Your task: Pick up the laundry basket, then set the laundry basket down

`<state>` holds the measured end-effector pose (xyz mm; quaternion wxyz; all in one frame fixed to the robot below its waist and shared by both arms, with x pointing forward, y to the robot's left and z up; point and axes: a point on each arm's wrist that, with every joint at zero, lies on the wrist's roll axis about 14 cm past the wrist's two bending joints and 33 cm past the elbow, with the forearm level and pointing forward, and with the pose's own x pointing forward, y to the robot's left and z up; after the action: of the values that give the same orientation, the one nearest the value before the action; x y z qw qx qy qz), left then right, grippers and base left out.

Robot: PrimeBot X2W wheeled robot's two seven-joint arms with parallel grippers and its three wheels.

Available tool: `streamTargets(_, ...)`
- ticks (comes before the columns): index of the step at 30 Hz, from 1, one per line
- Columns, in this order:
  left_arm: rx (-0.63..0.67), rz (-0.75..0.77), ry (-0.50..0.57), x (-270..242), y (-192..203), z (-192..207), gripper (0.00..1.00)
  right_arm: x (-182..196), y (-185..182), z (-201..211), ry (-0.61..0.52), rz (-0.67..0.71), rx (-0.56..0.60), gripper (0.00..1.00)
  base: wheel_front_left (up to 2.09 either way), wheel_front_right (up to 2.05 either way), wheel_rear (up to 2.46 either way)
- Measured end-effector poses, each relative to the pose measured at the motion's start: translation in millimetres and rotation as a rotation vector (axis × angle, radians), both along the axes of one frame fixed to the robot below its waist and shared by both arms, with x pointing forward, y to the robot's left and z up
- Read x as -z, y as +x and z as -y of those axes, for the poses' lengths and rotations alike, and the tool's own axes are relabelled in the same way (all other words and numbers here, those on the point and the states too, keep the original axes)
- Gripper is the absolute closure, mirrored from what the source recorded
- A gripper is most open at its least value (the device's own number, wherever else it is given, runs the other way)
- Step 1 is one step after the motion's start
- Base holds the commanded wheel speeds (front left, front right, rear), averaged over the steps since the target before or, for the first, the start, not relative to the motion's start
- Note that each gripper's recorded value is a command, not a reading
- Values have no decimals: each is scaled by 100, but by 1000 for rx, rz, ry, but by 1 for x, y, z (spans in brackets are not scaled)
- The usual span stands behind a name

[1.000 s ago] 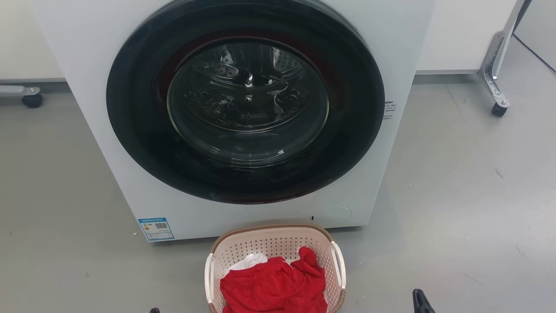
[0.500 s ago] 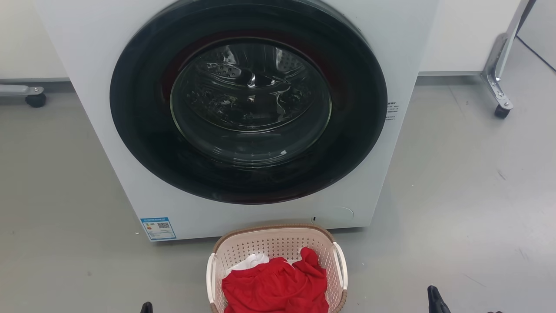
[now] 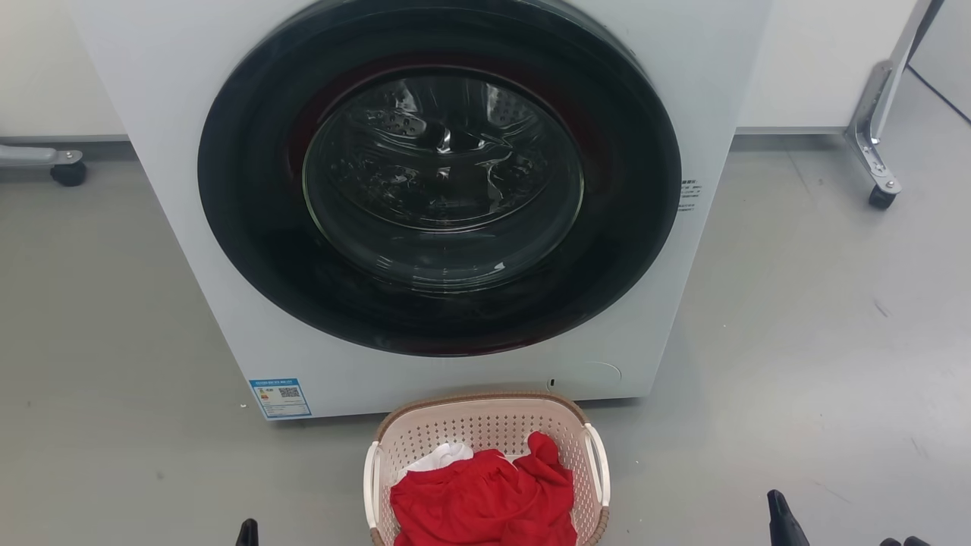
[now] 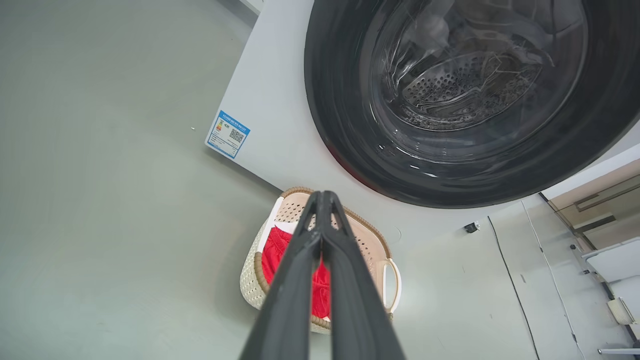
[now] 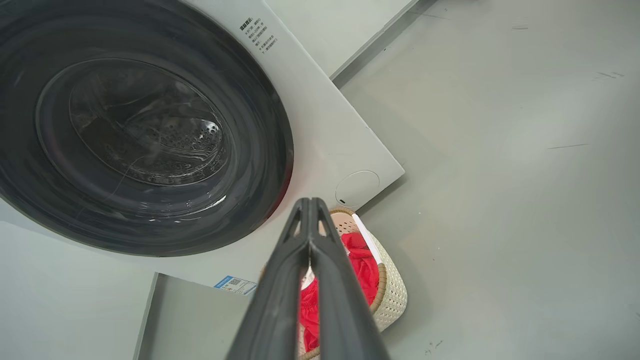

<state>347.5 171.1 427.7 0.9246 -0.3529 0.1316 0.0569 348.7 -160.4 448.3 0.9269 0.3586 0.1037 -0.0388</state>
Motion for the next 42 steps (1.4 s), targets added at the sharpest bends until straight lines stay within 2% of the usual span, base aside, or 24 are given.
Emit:
streamTargets(20, -63, 31, -309, -12, 11, -7, 100, -4, 11, 16, 309, 1, 66, 100, 0, 0, 0)
streamTargets(42, -110, 105, -634, -33, 23, -14, 100, -19, 23, 33, 635, 65, 126, 100, 0, 0, 0)
